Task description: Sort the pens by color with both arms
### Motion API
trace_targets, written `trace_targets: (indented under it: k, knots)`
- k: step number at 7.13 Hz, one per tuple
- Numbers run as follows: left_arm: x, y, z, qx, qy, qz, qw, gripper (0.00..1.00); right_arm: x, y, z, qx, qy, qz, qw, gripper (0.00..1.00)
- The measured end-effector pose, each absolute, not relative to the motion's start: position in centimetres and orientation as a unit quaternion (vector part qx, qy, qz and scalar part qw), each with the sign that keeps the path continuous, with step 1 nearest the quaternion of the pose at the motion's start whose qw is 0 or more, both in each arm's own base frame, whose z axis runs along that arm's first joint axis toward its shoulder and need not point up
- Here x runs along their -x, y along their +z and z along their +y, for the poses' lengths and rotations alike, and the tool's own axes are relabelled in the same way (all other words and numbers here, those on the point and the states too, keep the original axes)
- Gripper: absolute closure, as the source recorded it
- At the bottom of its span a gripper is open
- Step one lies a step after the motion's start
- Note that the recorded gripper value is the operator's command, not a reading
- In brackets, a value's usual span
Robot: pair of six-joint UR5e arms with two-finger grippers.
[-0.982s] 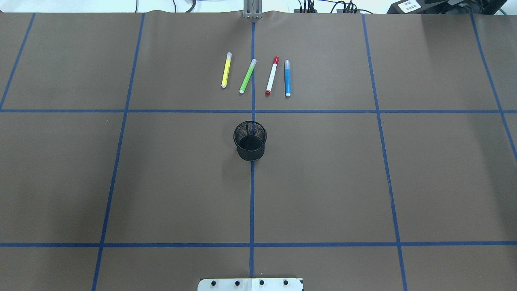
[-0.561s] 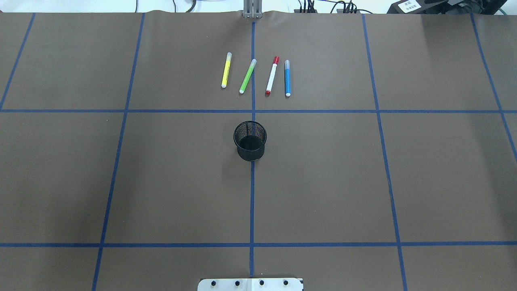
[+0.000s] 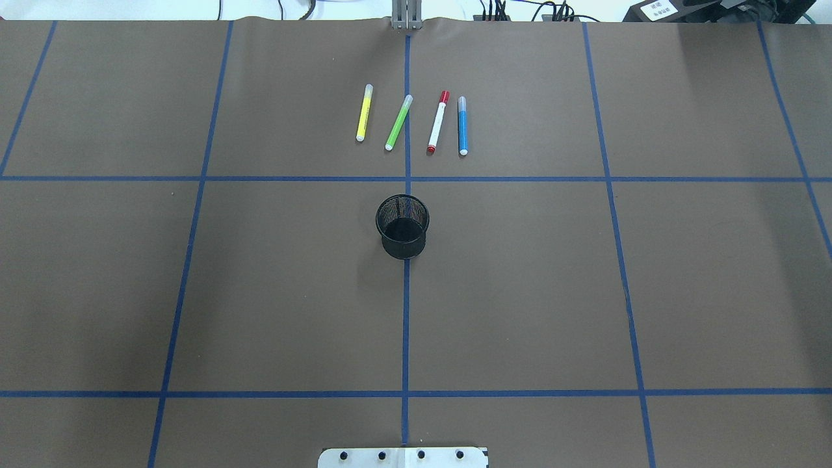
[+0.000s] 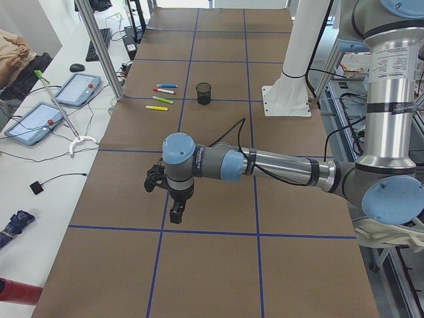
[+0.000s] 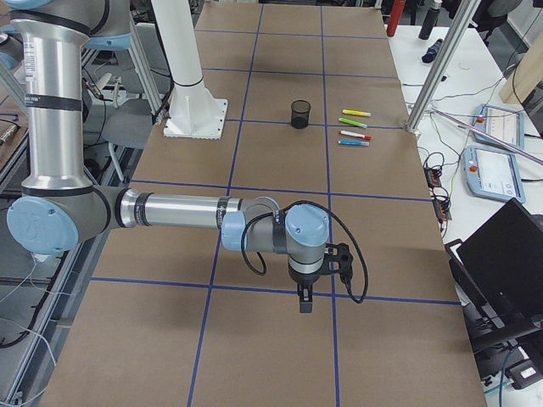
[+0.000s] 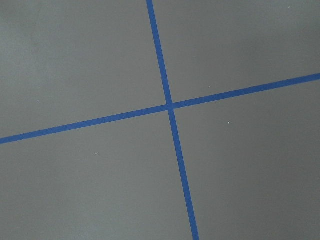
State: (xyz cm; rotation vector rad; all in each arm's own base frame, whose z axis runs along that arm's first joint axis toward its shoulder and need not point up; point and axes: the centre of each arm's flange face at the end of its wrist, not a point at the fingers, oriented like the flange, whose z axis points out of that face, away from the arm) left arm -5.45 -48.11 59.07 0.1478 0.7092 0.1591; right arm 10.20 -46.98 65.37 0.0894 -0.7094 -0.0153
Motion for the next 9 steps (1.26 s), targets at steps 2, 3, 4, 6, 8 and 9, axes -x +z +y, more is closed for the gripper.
trace_targets:
  k: [2, 3, 4, 6, 8, 9]
  knots:
    - [5.43, 58.77, -48.10, -0.075, 0.079, 0.347, 0.932, 0.00, -10.21, 64.91, -47.08, -0.048, -0.009, -0.347, 0.937, 0.00]
    - [5.43, 58.49, -48.10, -0.078, 0.080, 0.347, 0.931, 0.00, -10.10, 64.62, -47.19, -0.049, -0.011, -0.347, 0.936, 0.00]
    - [5.43, 58.36, -48.10, -0.079, 0.080, 0.347, 0.931, 0.00, -9.96, 64.44, -47.27, -0.050, -0.012, -0.347, 0.936, 0.00]
    - [5.43, 58.31, -48.10, -0.079, 0.081, 0.347, 0.931, 0.00, -9.87, 64.30, -47.33, -0.050, -0.013, -0.348, 0.936, 0.00]
    - [5.43, 58.30, -48.10, -0.080, 0.081, 0.346, 0.931, 0.00, -9.86, 64.31, -47.32, -0.050, -0.014, -0.346, 0.937, 0.00]
    - [5.43, 58.32, -48.08, -0.079, 0.081, 0.346, 0.931, 0.00, -9.87, 64.33, -47.30, -0.050, -0.014, -0.346, 0.937, 0.00]
